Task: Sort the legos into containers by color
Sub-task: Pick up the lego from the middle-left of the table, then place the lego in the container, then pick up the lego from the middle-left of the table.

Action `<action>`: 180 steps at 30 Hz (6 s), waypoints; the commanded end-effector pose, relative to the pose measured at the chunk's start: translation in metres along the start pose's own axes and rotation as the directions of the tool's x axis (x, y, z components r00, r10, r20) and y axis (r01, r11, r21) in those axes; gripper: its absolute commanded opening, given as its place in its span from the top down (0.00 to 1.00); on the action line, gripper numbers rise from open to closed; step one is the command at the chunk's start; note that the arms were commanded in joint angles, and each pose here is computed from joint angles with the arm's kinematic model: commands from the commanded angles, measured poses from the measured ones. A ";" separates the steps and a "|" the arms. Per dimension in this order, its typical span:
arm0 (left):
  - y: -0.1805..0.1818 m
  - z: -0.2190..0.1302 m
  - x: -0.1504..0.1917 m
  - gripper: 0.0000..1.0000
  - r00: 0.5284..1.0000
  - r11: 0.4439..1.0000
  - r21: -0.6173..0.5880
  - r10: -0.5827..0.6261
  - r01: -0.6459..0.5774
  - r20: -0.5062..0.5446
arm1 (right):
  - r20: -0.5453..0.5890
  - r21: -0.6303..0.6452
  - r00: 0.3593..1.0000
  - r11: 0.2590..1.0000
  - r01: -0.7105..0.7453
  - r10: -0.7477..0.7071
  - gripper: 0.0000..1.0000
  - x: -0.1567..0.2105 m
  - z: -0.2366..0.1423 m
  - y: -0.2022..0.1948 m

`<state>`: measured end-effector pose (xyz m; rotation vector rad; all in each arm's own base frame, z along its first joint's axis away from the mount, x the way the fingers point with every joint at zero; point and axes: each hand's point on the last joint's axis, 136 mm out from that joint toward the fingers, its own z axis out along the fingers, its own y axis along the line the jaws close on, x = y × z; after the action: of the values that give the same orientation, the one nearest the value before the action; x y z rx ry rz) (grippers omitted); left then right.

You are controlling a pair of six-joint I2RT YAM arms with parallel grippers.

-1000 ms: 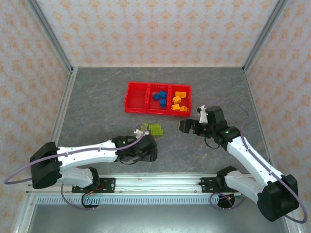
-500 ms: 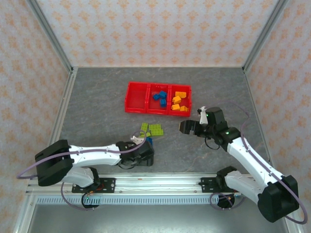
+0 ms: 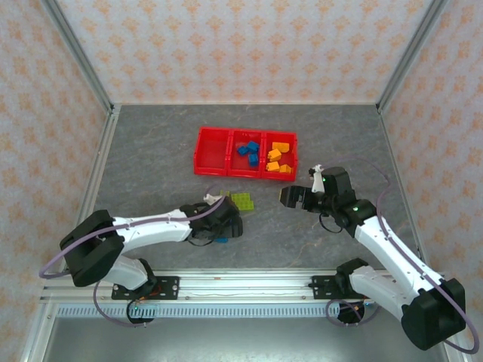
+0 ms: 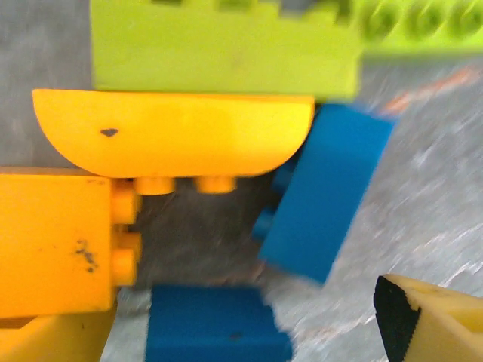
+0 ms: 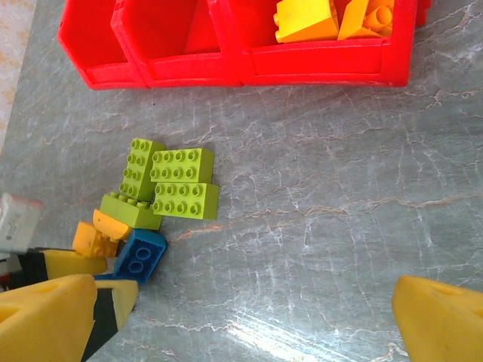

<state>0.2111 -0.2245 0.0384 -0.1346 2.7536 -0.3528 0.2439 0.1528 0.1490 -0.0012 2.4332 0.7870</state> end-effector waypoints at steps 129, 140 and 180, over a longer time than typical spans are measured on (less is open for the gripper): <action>-0.019 -0.082 -0.103 0.01 0.968 0.995 0.001 0.099 -0.102 0.230 | 0.263 0.155 0.965 0.987 -0.053 0.011 0.00 -0.033 -0.033 -0.025; -0.027 -0.063 -0.024 0.03 0.985 0.986 0.078 0.142 -0.150 0.098 | 0.242 0.192 0.970 0.981 -0.012 -0.035 0.00 -0.044 -0.039 -0.021; -0.038 0.027 -0.025 0.44 0.993 0.993 0.042 0.113 -0.112 -0.035 | 0.243 0.191 0.970 0.981 -0.038 -0.010 0.00 -0.033 -0.030 -0.031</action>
<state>0.2376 -0.2543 0.0302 0.0193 2.7877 -0.3579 0.2579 0.1089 0.1691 0.1671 2.2820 0.5364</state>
